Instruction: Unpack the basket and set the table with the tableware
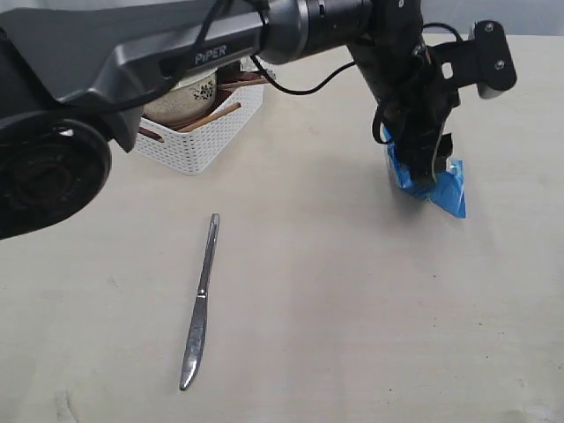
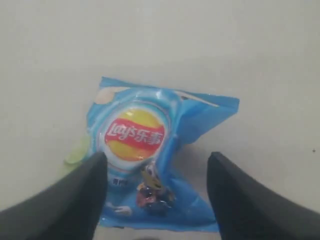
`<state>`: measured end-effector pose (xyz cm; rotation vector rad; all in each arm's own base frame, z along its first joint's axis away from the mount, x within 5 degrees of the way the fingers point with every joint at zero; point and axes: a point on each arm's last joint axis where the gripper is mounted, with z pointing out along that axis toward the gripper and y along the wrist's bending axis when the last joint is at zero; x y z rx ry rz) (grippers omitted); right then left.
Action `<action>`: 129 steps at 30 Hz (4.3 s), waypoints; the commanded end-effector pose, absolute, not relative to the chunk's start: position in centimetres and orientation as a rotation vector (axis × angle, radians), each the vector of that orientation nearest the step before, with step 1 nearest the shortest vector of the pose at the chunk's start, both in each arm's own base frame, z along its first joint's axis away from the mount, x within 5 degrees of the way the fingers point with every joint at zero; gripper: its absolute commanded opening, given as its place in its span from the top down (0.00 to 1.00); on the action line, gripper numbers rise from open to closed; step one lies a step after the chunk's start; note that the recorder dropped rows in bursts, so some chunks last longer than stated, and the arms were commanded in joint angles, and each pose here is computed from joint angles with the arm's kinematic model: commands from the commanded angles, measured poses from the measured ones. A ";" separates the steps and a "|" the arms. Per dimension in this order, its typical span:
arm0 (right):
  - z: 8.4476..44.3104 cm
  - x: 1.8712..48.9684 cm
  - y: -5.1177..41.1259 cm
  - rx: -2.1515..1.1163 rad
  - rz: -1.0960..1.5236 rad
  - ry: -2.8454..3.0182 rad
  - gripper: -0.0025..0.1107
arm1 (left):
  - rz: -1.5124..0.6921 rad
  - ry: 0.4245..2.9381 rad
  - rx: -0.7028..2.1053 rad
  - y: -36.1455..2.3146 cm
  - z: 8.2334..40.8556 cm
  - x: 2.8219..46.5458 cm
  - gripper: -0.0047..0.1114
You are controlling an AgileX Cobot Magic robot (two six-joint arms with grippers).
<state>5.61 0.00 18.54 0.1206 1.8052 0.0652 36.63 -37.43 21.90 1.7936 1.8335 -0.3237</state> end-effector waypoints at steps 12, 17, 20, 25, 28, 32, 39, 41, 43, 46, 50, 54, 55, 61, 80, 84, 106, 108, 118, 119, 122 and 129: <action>18.5 5.6 0.0 0.114 0.064 1.799 0.97 | -0.200 1.998 1.477 -30.5 36.2 33.7 0.69; 18.5 5.6 0.0 0.114 0.064 1.799 0.97 | -0.277 2.090 1.318 -24.9 39.5 34.2 0.96; 18.5 5.6 0.0 0.114 0.064 1.799 0.97 | -0.335 2.166 1.216 -21.2 40.1 34.7 0.96; 18.5 5.6 0.0 0.114 0.064 1.799 0.97 | -0.379 2.238 1.031 -15.9 39.8 34.3 0.96; 18.5 5.6 0.0 0.114 0.064 1.799 0.97 | -0.352 2.206 0.907 -13.3 39.5 33.4 0.96; 18.5 5.6 0.0 0.114 0.064 1.799 0.97 | -0.294 2.171 0.759 -10.3 37.9 31.7 0.96; 18.5 5.6 0.0 0.114 0.064 1.799 0.97 | -0.239 2.155 0.612 -7.6 32.6 28.7 0.96; 18.5 5.6 0.0 0.114 0.064 1.799 0.97 | -0.225 2.153 0.583 -7.3 31.5 28.0 0.96; 18.5 5.6 0.0 0.114 0.064 1.799 0.97 | -0.232 2.141 0.531 -7.1 30.9 27.5 0.96; 18.5 5.6 0.0 0.114 0.064 1.799 0.97 | -0.205 2.138 0.567 -6.9 30.2 26.8 0.96; 18.5 5.6 0.0 0.114 0.064 1.799 0.97 | -0.121 2.097 0.807 -7.0 29.9 26.6 0.96; 18.5 5.6 0.0 0.114 0.064 1.799 0.97 | -0.032 2.010 1.080 -7.2 29.8 26.0 0.96; 18.5 5.6 0.0 0.114 0.064 1.799 0.97 | -0.036 2.005 1.119 -7.2 29.8 25.8 0.96; 18.5 5.6 0.0 0.114 0.064 1.799 0.97 | -0.085 1.958 1.424 -7.6 29.2 24.3 0.96; 18.5 5.6 0.0 0.114 0.064 1.799 0.97 | -0.023 1.966 1.275 -7.3 29.7 25.1 0.81; 18.5 5.6 0.0 0.114 0.064 1.799 0.97 | 0.049 1.942 1.053 -6.9 30.6 26.3 0.81; 18.5 5.6 0.0 0.114 0.064 1.799 0.97 | 0.035 2.327 0.939 -3.7 33.4 37.2 0.96; 18.5 5.6 0.0 0.114 0.064 1.799 0.97 | 0.010 2.339 0.984 -3.9 33.3 37.5 0.96; 18.5 5.6 0.0 0.114 0.064 1.799 0.97 | -0.214 2.382 1.217 -7.3 29.0 38.7 0.69; 18.5 5.6 0.0 0.114 0.064 1.799 0.97 | -0.203 2.361 1.224 -7.9 28.6 39.1 0.60; 18.5 5.6 0.0 0.114 0.064 1.799 0.97 | -0.180 2.365 1.259 -8.6 27.3 39.6 0.58; 18.5 5.6 0.0 0.114 0.064 1.799 0.97 | -0.203 2.476 1.215 -8.9 24.1 41.3 0.58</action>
